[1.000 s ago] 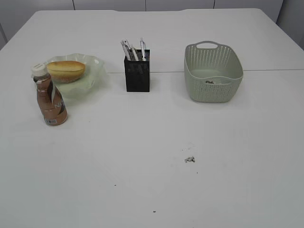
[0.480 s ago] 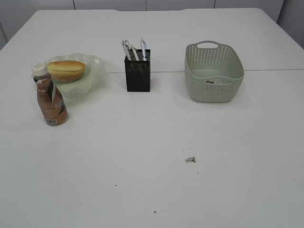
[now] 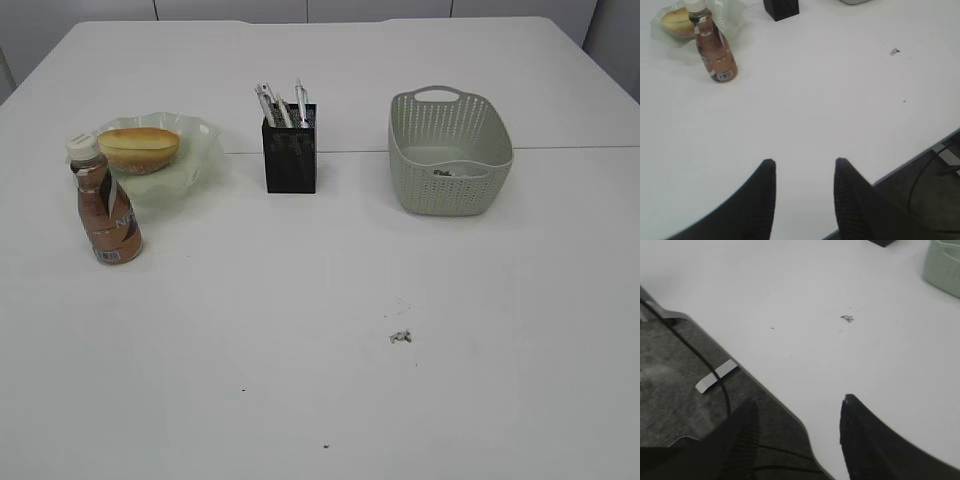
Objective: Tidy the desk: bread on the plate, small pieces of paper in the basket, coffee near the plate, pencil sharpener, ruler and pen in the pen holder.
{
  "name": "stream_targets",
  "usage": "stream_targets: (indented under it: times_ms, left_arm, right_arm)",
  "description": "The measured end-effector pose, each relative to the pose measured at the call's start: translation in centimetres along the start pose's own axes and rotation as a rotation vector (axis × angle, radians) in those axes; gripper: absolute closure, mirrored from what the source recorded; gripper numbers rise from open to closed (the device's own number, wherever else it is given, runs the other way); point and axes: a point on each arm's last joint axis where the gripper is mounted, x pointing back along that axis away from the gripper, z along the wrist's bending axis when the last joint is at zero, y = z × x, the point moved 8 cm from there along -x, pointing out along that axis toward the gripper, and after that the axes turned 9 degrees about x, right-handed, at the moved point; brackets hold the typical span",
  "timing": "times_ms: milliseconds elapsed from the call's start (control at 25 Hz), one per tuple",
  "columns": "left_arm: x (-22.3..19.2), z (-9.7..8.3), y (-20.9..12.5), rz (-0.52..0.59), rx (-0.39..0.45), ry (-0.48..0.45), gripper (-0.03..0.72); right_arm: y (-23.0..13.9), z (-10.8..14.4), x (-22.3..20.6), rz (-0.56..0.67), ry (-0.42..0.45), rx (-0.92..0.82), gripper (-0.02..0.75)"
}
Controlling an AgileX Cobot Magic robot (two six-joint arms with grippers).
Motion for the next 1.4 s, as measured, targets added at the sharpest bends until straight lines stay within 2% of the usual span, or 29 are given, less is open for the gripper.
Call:
stream_targets:
  times_ms: [80, 320, 440, 560, 1400]
  left_arm:
    - [0.0, 0.3, 0.1, -0.006, 0.027, 0.048, 0.398]
    - [0.0, 1.8, 0.3, -0.035, 0.139, 0.252, 0.398]
    - [0.0, 2.1, 0.4, -0.042, 0.162, 0.294, 0.398]
    - [0.0, 2.1, 0.4, -0.042, 0.161, 0.294, 0.398]
    - [-0.1, 1.5, 0.4, -0.044, 0.164, 0.248, 0.398]
  right_arm:
    - [-0.2, -0.6, 0.1, 0.018, -0.087, -0.056, 0.354]
    - [-1.0, -2.5, 0.8, 0.086, -0.421, -0.268, 0.354]
    - [-1.4, -3.0, 1.2, 0.110, -0.535, -0.341, 0.354]
    - [-1.5, -3.1, 1.3, 0.115, -0.558, -0.355, 0.354]
    - [-1.5, -3.1, 1.3, 0.115, -0.558, -0.353, 0.354]
